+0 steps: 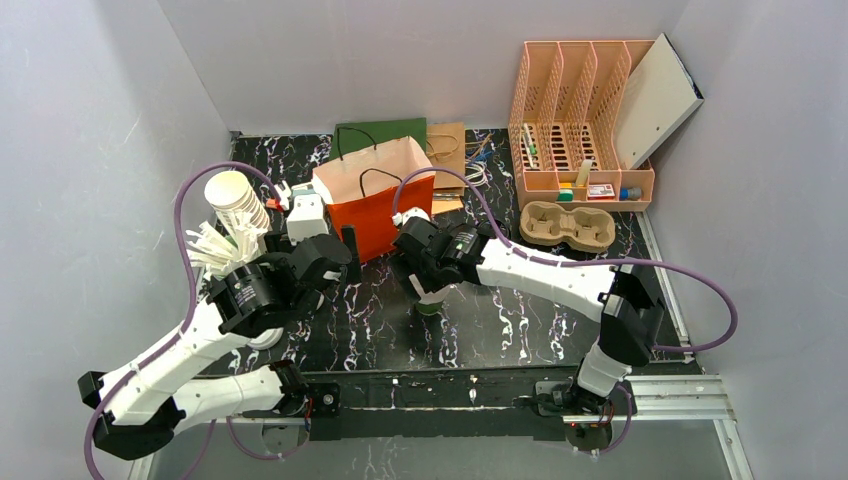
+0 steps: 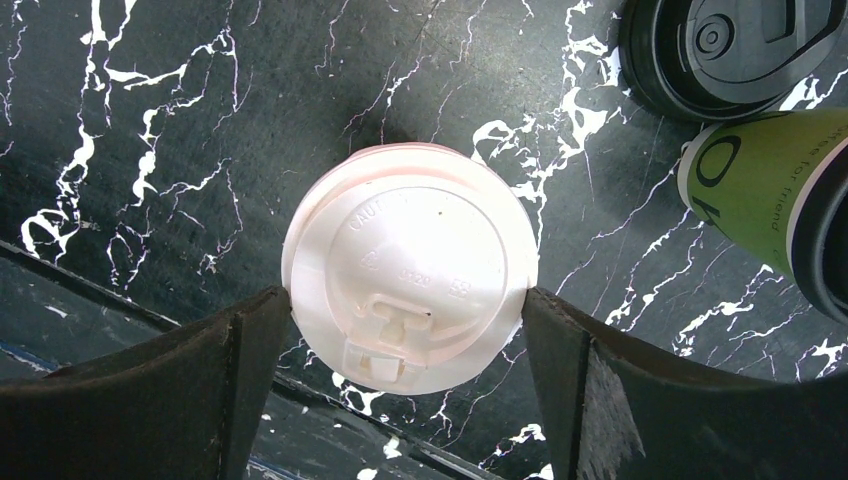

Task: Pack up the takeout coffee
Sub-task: Pick up the coffee cup from the center of the board.

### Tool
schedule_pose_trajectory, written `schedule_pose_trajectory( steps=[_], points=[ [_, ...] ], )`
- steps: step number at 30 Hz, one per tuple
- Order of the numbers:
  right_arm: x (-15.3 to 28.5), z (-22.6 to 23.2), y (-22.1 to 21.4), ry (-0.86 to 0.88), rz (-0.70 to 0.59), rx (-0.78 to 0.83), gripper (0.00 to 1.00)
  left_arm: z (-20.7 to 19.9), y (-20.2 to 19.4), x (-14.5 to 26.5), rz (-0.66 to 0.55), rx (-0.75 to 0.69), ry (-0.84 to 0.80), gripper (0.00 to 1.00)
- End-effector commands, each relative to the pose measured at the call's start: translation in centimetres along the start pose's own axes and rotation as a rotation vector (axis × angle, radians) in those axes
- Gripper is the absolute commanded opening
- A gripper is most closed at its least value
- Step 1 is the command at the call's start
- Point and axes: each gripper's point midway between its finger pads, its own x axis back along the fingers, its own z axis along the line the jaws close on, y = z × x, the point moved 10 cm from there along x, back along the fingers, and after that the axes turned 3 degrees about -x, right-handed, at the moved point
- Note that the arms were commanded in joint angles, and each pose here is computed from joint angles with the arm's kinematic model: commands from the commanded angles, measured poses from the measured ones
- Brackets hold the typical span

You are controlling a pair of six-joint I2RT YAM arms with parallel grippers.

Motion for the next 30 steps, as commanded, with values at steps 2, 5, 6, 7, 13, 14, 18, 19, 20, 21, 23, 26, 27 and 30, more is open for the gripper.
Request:
schedule_pose_trajectory(
  steps=[2,5,6,7,13,14,18,19,20,21,23,26,27,30],
  points=[
    [0.5,0.5,0.8,0.019,-0.032,-0.007,0.93,0.5,0.2,0.0,-0.013,-0.010,0.039,0.98],
    [0.9,0.4,1.0,0.026,-0.048,-0.013,0.91,0.5,0.1,-0.1,-0.009,-0.010,0.037,0.98],
    [1.2,0.4,1.1,0.031,-0.057,-0.015,0.90,0.5,0.1,-0.2,-0.006,-0.011,0.037,0.98],
    [1.4,0.4,1.2,0.036,-0.067,-0.017,0.90,0.5,0.1,-0.2,-0.005,-0.012,0.037,0.98],
    [2.4,0.2,1.6,0.041,-0.101,-0.019,0.89,0.0,-0.1,-0.6,0.007,-0.013,0.030,0.98],
    [2.6,0.2,1.7,0.041,-0.107,-0.021,0.88,-0.1,-0.1,-0.7,0.013,-0.016,0.030,0.98],
    [2.9,-0.1,1.6,0.026,-0.114,-0.019,0.87,-0.6,-0.3,-1.1,0.031,-0.032,0.031,0.98],
    [2.9,-0.2,1.6,0.020,-0.114,-0.019,0.86,-0.7,-0.2,-1.1,0.030,-0.031,0.030,0.98],
    [2.9,-0.3,1.6,0.016,-0.116,-0.019,0.86,-0.7,-0.1,-1.1,0.027,-0.030,0.029,0.98],
    [3.0,-0.4,1.5,0.012,-0.116,-0.017,0.86,-0.7,-0.1,-1.1,0.026,-0.028,0.028,0.98],
    [3.1,-0.6,1.5,0.007,-0.119,-0.018,0.86,-0.9,0.0,-1.2,0.025,-0.028,0.020,0.98],
    [3.4,-1.0,1.5,0.000,-0.122,-0.022,0.86,-1.4,0.0,-1.6,0.041,0.005,-0.042,0.98],
    [3.5,-1.2,1.5,-0.005,-0.121,-0.025,0.86,-1.3,0.2,-1.8,0.043,0.033,-0.064,0.98],
    [3.7,-1.9,1.2,-0.010,-0.123,-0.035,0.85,-0.3,1.3,-3.0,0.063,0.093,-0.079,0.98]
  ],
)
